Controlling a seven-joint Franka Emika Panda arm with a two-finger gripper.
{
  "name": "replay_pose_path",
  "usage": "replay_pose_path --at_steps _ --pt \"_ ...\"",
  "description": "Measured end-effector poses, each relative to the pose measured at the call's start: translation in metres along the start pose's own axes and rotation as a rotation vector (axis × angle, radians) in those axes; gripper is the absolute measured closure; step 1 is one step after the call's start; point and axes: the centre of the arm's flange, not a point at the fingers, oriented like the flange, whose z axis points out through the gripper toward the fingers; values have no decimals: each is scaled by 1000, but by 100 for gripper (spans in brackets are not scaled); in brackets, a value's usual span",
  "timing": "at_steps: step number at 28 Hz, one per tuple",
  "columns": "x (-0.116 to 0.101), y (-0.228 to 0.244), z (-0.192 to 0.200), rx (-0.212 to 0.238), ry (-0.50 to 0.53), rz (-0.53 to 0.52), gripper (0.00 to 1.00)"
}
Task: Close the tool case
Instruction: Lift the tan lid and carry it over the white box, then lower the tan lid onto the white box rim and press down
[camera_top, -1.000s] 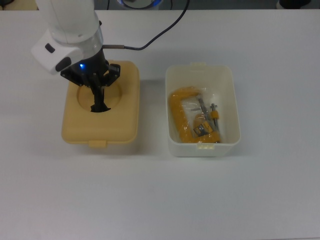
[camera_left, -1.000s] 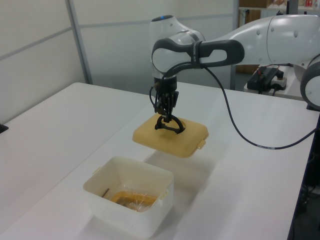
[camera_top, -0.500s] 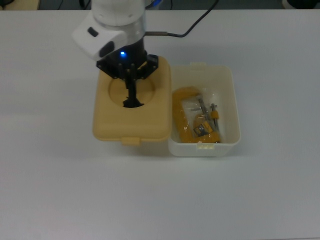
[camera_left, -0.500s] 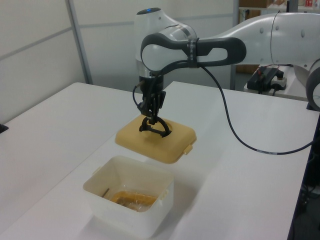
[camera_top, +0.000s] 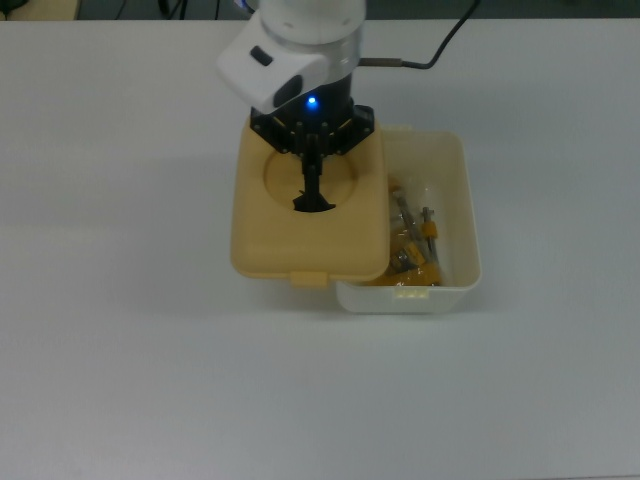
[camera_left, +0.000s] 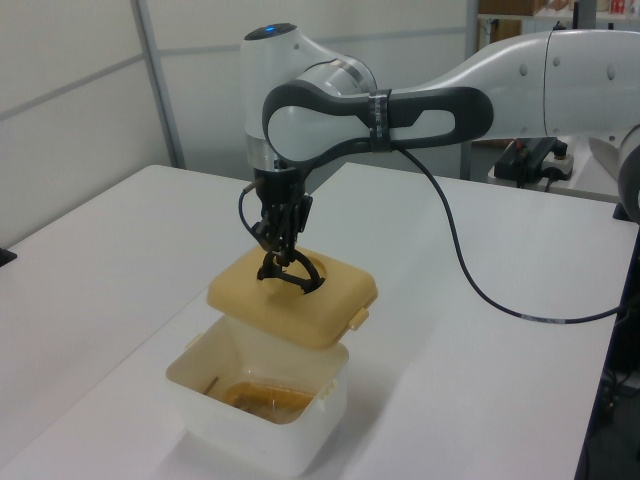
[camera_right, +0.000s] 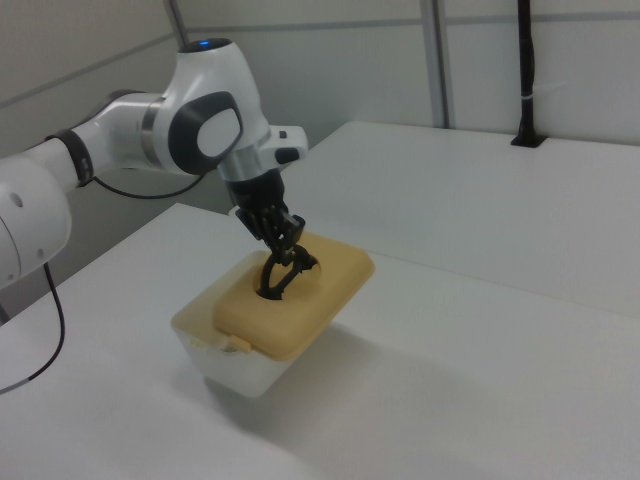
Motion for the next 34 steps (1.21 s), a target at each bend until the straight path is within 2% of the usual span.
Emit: replay_pose_path --at_steps 12,34 --pt "-14 -71 -4 -36 17 -54 89" --pt "-19 -118 33 -75 -25 -87 89"
